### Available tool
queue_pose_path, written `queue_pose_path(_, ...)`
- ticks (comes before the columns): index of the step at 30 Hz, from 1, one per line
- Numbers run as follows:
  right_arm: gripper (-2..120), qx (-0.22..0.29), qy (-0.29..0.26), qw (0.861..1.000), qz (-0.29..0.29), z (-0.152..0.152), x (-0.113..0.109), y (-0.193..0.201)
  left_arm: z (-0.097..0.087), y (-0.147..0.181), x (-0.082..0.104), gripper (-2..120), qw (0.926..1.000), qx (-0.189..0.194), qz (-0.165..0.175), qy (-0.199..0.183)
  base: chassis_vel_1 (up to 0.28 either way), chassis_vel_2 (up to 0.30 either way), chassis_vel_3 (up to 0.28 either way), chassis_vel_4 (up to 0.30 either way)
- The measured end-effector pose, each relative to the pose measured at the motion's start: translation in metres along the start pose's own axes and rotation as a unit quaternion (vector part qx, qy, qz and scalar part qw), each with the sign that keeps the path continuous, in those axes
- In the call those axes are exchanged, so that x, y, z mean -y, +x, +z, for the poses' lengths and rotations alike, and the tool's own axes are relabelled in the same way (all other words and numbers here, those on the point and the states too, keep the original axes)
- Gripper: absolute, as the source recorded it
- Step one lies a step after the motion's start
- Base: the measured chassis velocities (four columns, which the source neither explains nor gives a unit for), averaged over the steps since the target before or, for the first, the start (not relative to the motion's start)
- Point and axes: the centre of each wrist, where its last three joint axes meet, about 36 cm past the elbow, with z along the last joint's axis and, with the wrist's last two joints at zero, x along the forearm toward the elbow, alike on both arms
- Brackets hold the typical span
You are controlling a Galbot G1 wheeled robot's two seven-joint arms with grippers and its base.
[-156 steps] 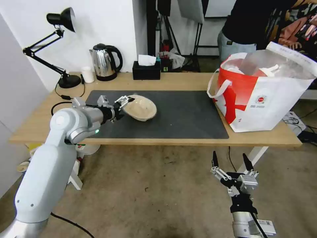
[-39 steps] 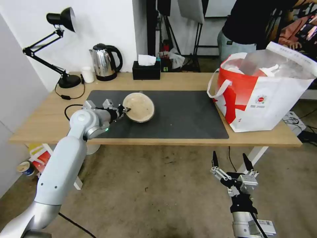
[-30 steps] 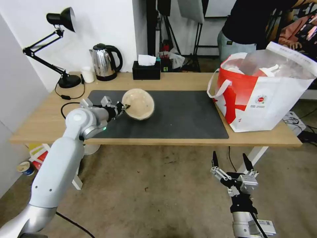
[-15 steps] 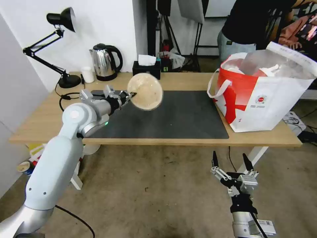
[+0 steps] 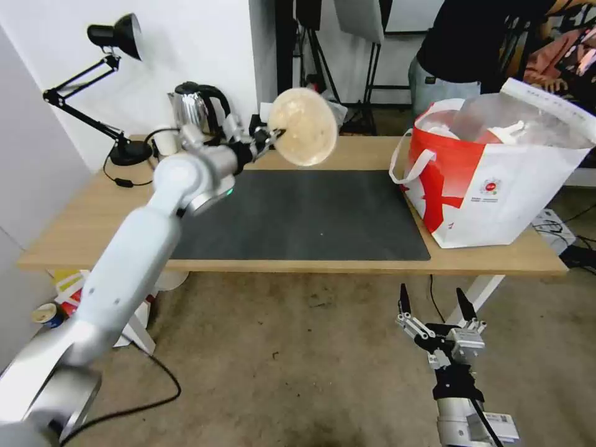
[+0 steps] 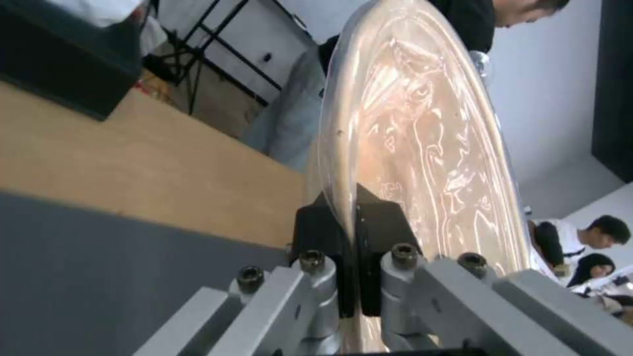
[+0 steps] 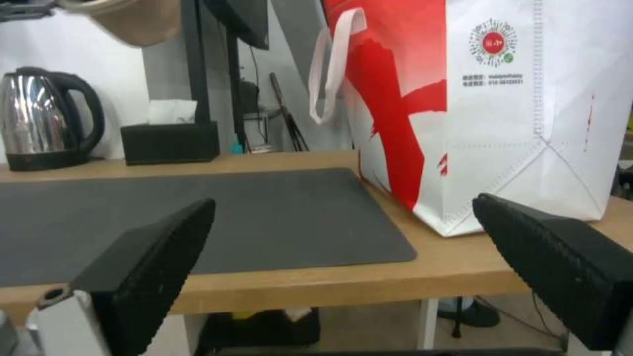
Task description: Pick up the trash from the table and place it into the takeout bag.
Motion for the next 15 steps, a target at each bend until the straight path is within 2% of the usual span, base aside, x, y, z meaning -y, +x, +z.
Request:
queue_pose_path(6, 100, 0.0, 0.0, 1.0, 0.0, 0.0, 0.0, 0.0, -0.008, -0.045, 0.003, 0, 0.9999, -0.003, -0.002, -0.014, 0.0, 0.0, 0.0, 0.0)
queue_pose_path(8, 100, 0.0, 0.0, 1.0, 0.0, 0.0, 0.0, 0.0, -0.01, -0.05, 0.003, 0, 0.9999, -0.002, -0.002, -0.016, 0.0, 0.0, 0.0, 0.0)
queue_pose_path(15, 100, 0.0, 0.0, 1.0, 0.0, 0.0, 0.0, 0.0, -0.013, -0.084, 0.019, 0, 0.9992, 0.0, 0.011, -0.039, 0.0, 0.0, 0.0, 0.0)
